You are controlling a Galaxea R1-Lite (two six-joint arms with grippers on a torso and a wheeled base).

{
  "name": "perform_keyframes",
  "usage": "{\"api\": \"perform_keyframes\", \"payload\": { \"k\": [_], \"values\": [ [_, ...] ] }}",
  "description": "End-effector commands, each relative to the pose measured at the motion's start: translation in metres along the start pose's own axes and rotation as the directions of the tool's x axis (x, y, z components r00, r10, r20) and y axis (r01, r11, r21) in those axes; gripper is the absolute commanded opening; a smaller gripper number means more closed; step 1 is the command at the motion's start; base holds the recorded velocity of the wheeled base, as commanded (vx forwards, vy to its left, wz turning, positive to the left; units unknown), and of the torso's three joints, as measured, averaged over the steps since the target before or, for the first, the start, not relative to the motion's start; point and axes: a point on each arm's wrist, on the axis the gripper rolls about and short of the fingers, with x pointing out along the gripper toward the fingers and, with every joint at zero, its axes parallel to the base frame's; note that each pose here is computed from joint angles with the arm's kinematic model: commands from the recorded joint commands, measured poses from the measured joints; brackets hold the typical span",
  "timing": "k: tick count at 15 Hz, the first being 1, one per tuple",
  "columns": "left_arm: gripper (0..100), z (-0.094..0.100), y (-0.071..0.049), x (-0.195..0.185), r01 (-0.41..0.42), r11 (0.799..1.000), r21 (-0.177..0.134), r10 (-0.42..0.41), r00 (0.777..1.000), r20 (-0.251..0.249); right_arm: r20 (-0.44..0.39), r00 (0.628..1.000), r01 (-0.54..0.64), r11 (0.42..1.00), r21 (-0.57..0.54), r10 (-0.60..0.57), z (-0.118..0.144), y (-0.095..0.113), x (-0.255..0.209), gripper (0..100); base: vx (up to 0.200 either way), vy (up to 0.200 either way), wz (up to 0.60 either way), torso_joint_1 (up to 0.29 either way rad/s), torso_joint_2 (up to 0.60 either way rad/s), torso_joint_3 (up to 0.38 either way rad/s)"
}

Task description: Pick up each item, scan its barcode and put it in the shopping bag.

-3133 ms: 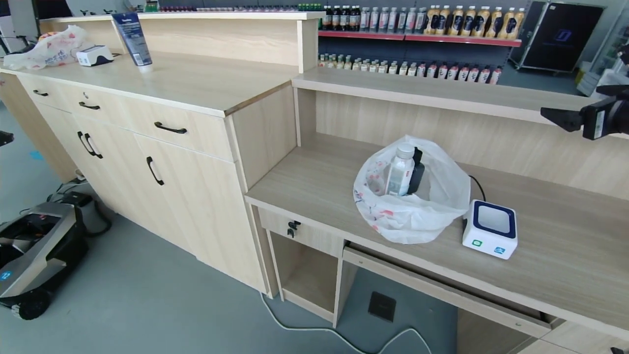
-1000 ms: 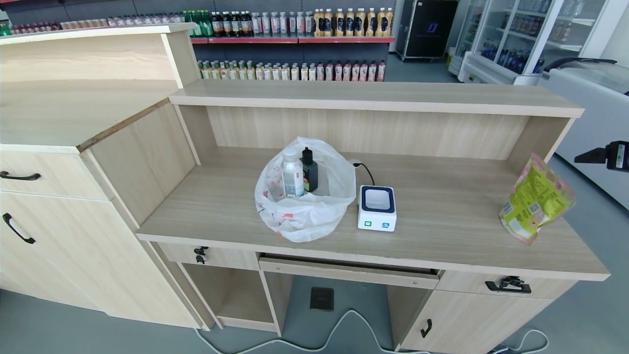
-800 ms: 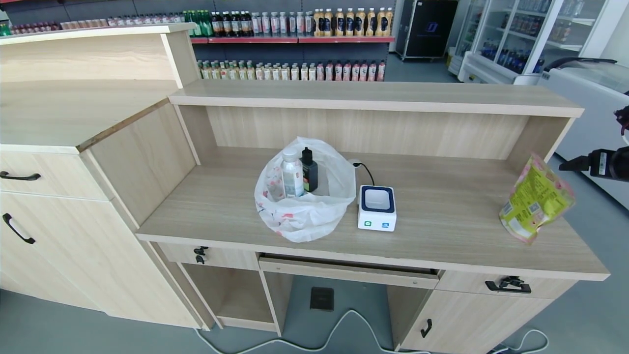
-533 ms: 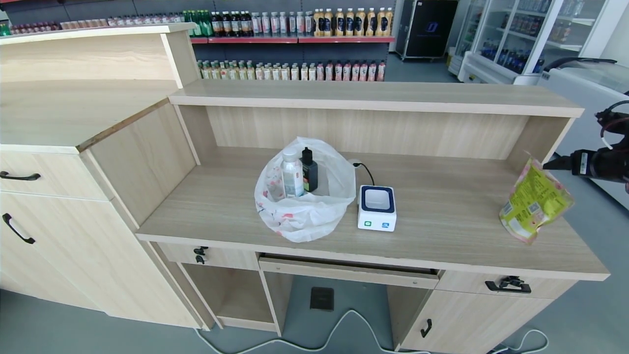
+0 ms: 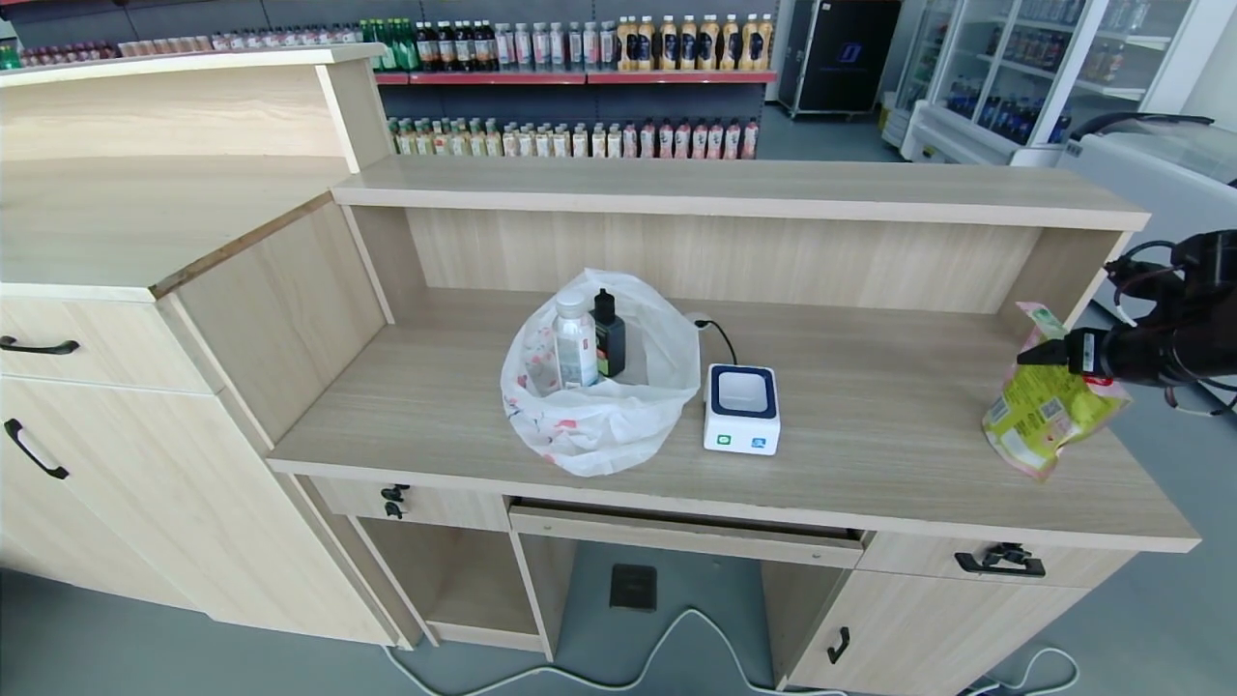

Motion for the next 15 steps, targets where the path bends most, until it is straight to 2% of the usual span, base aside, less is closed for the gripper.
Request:
{"api": "perform_keyframes", "payload": {
  "k": [1,5,6,10,13,15],
  "values": [
    [100,0.000,0.000,0.000,-0.001,1.000,0.000,0.001,1.000,0.001,-0.029,1.000,-0.006,1.000,0.005,0.006,-0.008,-0.001,0.013,100,0.000,0.000,0.00,0.000,0.00,0.000],
    [100,0.000,0.000,0.000,-0.001,1.000,0.000,0.001,1.000,0.001,-0.020,1.000,-0.012,1.000,0.004,0.012,-0.017,-0.001,0.035,100,0.000,0.000,0.00,0.000,0.00,0.000],
    [100,0.000,0.000,0.000,-0.001,1.000,0.000,0.001,1.000,0.001,-0.019,1.000,-0.013,1.000,0.002,0.013,-0.019,-0.001,0.039,0,0.000,0.000,0.00,0.000,0.00,0.000],
    [100,0.000,0.000,0.000,-0.001,1.000,0.000,0.001,1.000,0.001,-0.041,0.999,-0.023,1.000,0.009,0.024,-0.026,0.005,0.046,0,0.000,0.000,0.00,0.000,0.00,0.000],
    [100,0.000,0.000,0.000,-0.001,1.000,0.000,0.001,1.000,0.001,-0.029,0.999,-0.021,1.000,0.007,0.021,-0.024,0.005,0.041,0,0.000,0.000,0.00,0.000,0.00,0.000],
    [100,0.000,0.000,0.000,-0.001,1.000,0.000,0.001,1.000,0.001,0.002,1.000,-0.018,1.000,0.001,0.018,-0.014,0.008,0.022,0,0.000,0.000,0.00,0.000,0.00,0.000]
  ]
}}
